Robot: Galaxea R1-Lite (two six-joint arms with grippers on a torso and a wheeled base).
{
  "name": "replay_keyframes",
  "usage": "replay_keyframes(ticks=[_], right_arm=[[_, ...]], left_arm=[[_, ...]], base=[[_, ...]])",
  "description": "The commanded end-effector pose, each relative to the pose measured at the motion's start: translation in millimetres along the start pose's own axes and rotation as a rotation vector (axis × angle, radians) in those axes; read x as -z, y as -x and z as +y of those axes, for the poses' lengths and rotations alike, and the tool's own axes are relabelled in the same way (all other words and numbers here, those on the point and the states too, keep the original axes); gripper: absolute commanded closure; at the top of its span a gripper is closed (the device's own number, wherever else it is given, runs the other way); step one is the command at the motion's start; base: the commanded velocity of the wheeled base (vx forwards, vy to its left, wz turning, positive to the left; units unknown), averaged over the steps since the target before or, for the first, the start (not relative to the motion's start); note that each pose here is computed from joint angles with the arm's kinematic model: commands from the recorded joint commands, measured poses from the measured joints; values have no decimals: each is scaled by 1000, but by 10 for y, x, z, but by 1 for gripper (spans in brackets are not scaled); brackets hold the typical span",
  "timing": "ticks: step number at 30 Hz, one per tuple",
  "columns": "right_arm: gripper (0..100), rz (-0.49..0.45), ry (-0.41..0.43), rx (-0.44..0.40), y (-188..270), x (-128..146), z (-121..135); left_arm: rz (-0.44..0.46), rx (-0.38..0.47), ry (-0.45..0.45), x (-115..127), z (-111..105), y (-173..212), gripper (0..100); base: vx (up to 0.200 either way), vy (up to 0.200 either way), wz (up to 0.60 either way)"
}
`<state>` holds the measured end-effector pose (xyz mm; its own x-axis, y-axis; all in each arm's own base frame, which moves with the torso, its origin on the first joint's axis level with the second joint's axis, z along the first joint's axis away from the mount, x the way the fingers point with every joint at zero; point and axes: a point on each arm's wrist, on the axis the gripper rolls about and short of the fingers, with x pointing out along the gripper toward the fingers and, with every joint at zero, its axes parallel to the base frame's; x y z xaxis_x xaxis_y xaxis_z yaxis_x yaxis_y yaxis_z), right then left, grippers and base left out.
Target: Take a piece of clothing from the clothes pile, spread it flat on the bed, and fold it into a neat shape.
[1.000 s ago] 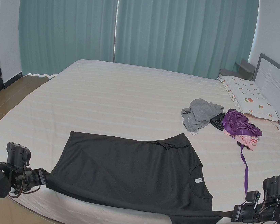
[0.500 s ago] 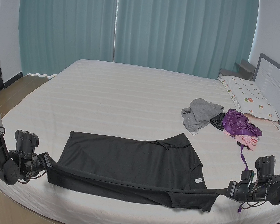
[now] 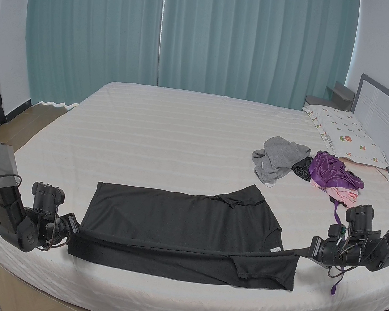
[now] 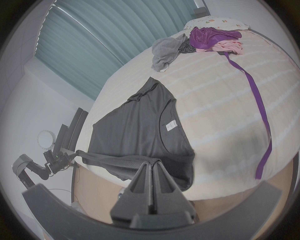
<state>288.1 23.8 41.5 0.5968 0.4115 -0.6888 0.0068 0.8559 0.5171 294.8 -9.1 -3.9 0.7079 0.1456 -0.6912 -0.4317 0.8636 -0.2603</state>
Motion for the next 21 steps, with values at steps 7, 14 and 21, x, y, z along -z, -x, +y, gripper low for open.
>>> replay_keyframes(ticks=[7, 14, 21], right_arm=[[100, -40, 14, -23, -41, -137, 74], [100, -31, 6, -29, -27, -115, 99], [100, 25, -26, -8, -308, -80, -10]], left_arm=[[-6, 6, 20, -21, -36, -58, 100], [-15, 12, 22, -47, -54, -68, 100], [5, 6, 41, 7, -76, -215, 100]], base=[[0, 0, 0], [0, 0, 0], [0, 0, 0]])
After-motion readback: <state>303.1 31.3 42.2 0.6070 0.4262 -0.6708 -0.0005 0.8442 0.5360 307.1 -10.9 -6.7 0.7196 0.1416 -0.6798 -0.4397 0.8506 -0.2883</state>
